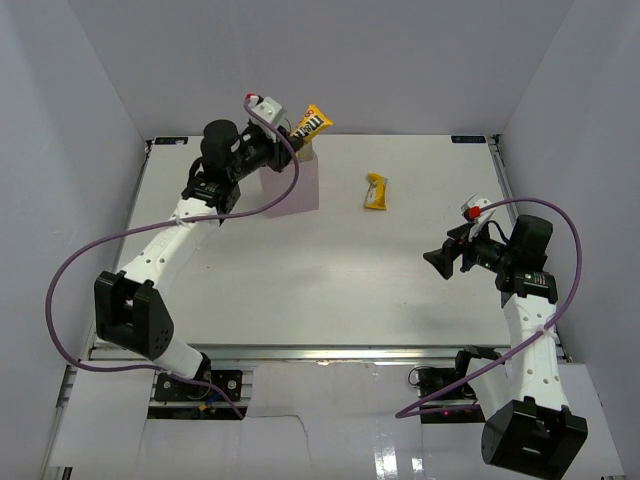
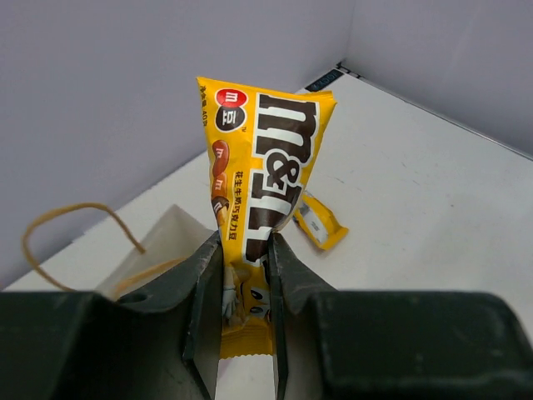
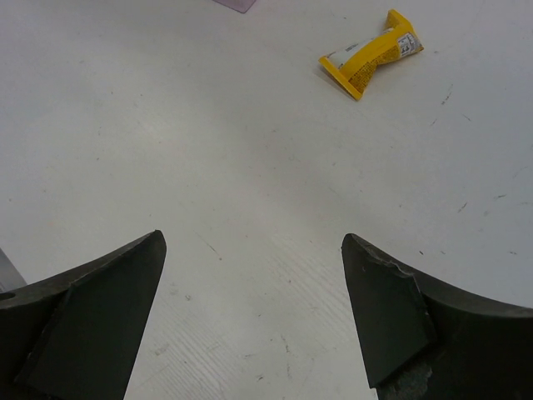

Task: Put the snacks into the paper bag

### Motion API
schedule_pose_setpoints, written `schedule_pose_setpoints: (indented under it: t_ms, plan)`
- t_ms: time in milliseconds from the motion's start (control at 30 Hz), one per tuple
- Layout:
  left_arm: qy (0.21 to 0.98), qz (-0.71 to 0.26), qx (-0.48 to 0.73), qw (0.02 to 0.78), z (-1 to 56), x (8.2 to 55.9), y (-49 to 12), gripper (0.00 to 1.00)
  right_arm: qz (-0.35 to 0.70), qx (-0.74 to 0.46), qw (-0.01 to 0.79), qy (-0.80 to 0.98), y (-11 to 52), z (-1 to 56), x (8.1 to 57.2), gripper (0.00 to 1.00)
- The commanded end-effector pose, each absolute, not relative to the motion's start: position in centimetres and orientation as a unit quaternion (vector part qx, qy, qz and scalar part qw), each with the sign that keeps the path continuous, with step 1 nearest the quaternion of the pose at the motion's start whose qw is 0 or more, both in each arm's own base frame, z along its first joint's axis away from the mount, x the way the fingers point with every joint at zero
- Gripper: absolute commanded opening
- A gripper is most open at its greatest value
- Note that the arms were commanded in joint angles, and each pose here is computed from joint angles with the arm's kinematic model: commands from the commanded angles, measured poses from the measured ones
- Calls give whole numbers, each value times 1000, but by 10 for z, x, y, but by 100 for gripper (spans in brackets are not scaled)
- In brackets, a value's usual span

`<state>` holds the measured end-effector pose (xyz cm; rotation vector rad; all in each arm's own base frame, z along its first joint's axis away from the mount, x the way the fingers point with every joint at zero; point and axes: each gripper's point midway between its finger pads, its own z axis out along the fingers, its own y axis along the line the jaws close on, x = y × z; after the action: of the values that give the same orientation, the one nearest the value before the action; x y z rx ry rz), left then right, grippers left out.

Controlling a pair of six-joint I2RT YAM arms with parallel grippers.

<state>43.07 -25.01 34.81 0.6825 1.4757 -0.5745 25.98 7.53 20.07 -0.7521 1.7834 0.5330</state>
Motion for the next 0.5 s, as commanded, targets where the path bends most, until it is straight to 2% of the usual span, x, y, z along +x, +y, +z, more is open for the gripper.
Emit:
schedule_pose_setpoints:
  t_ms: [0, 167, 467]
  plan:
    - [599, -257, 333, 682, 387, 432, -230, 29, 225, -326, 547, 738, 77, 205, 259, 92]
    - [587, -230, 341, 698, 394, 461, -184, 28, 228, -327, 547, 736, 78, 206, 259, 92]
    - [568, -239, 394, 682, 374, 489, -169, 30, 233, -329, 546, 734, 80, 206, 258, 92]
